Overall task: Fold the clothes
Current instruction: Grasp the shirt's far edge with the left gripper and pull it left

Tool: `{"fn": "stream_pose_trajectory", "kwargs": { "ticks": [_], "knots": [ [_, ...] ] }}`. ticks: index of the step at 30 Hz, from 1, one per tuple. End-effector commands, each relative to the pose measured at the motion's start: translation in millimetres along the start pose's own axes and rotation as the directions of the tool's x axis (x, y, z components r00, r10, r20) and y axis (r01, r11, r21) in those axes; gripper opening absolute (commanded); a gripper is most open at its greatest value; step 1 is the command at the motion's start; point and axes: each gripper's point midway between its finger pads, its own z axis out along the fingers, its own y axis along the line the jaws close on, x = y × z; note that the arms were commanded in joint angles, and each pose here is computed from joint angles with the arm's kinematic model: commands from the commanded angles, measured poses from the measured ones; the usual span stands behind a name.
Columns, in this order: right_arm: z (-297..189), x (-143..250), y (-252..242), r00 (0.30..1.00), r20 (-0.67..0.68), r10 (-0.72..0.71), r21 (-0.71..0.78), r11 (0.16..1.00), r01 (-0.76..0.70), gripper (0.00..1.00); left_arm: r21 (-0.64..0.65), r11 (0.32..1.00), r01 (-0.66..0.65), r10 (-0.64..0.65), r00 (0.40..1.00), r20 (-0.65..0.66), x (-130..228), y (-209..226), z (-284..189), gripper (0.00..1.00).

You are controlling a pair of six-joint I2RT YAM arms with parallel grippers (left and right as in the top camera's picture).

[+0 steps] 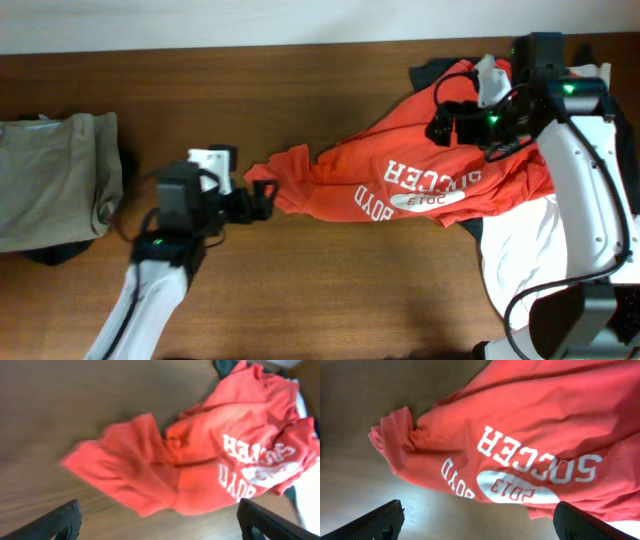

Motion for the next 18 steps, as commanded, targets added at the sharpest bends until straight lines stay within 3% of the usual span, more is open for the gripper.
{"fn": "stream_pose_trajectory", "kwargs": {
  "ticks": [1, 5, 6, 7, 8, 9, 11, 14, 15, 16, 17, 18],
  "knots": [
    [-15.9, 0.8, -8.0, 0.999, 0.023, 0.033, 0.012, 0.999, -0.033, 0.99, 0.059, 0.985, 0.161, -0.150, 0.974, -0.169, 45.2, -27.7, 48.3, 0.99],
    [-15.8, 3.7, -8.1, 0.999, 0.012, 0.037, 0.013, 0.999, -0.038, 0.99, 0.011, 0.937, 0.349, -0.331, 0.898, -0.290, 95.0, -38.9, 97.3, 0.99],
    [-15.8, 4.0, -8.1, 0.999, 0.011, 0.038, 0.013, 0.999, -0.038, 0.99, -0.002, 0.943, 0.334, -0.322, 0.909, -0.266, 95.1, -35.3, 104.8, 0.80],
    [-15.8, 4.6, -8.1, 0.999, 0.009, 0.039, 0.013, 0.999, -0.039, 0.99, -0.042, 0.949, 0.312, -0.314, 0.931, -0.187, 85.1, -23.5, 112.7, 0.37],
    [-15.8, 6.1, -8.2, 0.999, 0.003, 0.041, 0.014, 0.999, -0.041, 0.98, -0.069, 0.955, 0.289, -0.295, 0.950, -0.101, 68.5, -13.6, 114.7, 0.00],
    [-15.7, 7.4, -9.6, 0.999, -0.002, 0.043, 0.022, 0.999, -0.043, 0.99, -0.038, 0.981, 0.190, -0.190, 0.982, 0.004, 33.8, -10.5, 113.9, 0.00],
    [-16.2, 10.6, -18.7, 0.999, -0.012, 0.048, 0.075, 0.996, -0.047, 0.99, -0.070, 0.995, 0.073, -0.063, 0.989, 0.132, -38.8, 3.1, 91.0, 0.00],
    [-16.6, 11.5, -23.0, 0.999, -0.015, 0.049, 0.101, 0.994, -0.048, 0.99, -0.220, 0.966, 0.136, -0.057, 0.940, 0.335, -152.6, 71.2, 22.9, 0.00],
    [-16.6, 11.6, -23.0, 0.999, -0.015, 0.050, 0.100, 0.994, -0.048, 0.99, -0.312, 0.927, 0.206, -0.036, 0.880, 0.474, -201.2, 113.8, -18.4, 0.00],
    [-16.6, 11.6, -23.0, 0.999, -0.015, 0.050, 0.100, 0.994, -0.048, 0.99, -0.352, 0.902, 0.251, -0.024, 0.842, 0.539, -222.6, 140.1, -40.8, 0.13],
    [-16.6, 11.6, -23.0, 0.999, -0.015, 0.050, 0.100, 0.994, -0.048, 0.99, -0.363, 0.892, 0.268, -0.026, 0.833, 0.553, -227.1, 152.0, -46.8, 0.54],
    [-16.5, 11.7, -23.0, 0.999, -0.016, 0.050, 0.100, 0.994, -0.048, 0.99, -0.378, 0.880, 0.289, -0.037, 0.833, 0.552, -225.1, 167.2, -49.0, 0.76]
  ]
}}
